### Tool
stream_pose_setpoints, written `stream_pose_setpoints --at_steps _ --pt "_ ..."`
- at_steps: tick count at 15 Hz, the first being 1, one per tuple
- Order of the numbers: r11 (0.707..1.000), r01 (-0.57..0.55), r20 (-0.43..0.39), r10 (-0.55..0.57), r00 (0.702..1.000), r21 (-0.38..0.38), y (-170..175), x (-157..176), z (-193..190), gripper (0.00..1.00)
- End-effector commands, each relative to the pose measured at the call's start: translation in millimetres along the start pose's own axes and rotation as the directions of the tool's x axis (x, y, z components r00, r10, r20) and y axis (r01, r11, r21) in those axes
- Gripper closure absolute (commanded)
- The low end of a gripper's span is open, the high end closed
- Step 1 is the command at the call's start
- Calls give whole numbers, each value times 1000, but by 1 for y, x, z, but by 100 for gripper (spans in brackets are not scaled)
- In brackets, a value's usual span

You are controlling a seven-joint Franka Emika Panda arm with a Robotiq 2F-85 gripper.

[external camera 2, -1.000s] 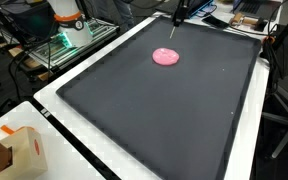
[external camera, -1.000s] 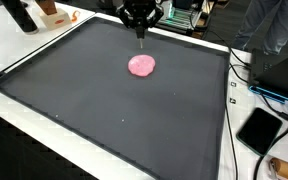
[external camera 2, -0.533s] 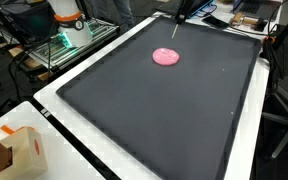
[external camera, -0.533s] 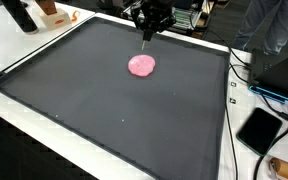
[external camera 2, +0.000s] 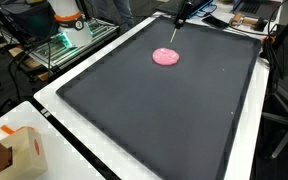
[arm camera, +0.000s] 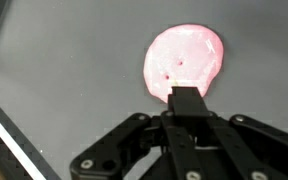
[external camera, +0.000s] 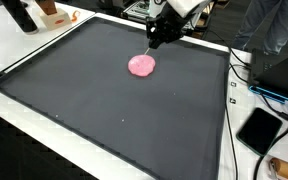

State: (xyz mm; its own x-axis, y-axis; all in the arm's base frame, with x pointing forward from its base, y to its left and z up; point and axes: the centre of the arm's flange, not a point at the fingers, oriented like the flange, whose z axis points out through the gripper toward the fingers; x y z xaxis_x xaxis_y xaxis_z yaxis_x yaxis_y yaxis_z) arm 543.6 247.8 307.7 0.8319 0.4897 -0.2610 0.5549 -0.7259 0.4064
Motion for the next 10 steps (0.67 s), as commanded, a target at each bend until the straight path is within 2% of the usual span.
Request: stream_pose_setpoints --at_steps 1,10 --pt "996 8 41 -5 999 -84 -24 12 11 97" --pt "957 23 74 -2 997 -290 -71 29 40 97"
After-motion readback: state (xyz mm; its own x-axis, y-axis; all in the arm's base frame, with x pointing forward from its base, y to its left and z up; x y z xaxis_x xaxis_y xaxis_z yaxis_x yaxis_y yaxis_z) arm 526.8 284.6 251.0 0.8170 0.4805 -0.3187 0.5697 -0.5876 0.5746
